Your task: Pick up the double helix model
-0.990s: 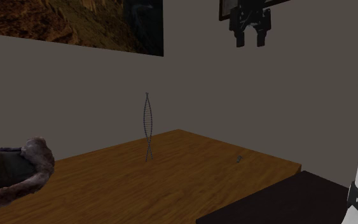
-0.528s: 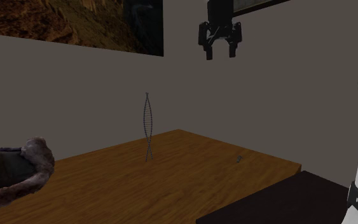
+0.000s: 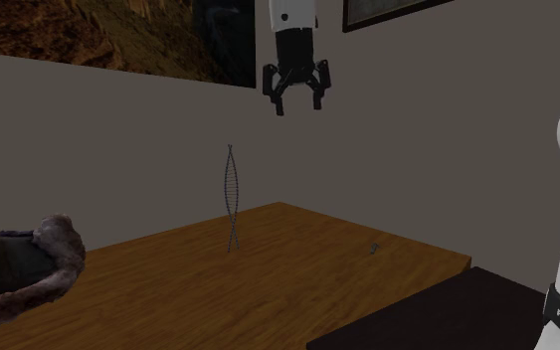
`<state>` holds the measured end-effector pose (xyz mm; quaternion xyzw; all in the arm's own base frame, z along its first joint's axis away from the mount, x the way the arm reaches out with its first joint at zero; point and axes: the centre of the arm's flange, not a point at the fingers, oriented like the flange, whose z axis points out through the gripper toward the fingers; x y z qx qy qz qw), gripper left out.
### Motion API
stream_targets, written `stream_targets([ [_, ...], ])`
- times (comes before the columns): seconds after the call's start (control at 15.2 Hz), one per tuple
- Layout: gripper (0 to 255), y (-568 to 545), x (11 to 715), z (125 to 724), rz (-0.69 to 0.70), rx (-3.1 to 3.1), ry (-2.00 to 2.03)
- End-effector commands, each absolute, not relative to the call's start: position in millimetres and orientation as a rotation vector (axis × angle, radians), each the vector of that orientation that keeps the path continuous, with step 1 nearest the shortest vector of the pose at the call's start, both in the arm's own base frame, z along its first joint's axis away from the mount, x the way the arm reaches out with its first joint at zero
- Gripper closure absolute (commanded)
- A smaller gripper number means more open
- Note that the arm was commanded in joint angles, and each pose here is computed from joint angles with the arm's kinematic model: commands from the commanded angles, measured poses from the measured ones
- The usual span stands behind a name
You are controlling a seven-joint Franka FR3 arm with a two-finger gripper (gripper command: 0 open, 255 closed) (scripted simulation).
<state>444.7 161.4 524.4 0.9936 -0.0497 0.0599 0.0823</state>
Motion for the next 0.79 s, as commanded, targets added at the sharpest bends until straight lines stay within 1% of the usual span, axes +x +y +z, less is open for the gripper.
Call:
stream_targets([
  [0.0,0,178.7,463.0,518.5,0.201,2.96,-0.178],
  [0.73,0,257.5,572.7,473.5,0.307,2.906,-0.321],
])
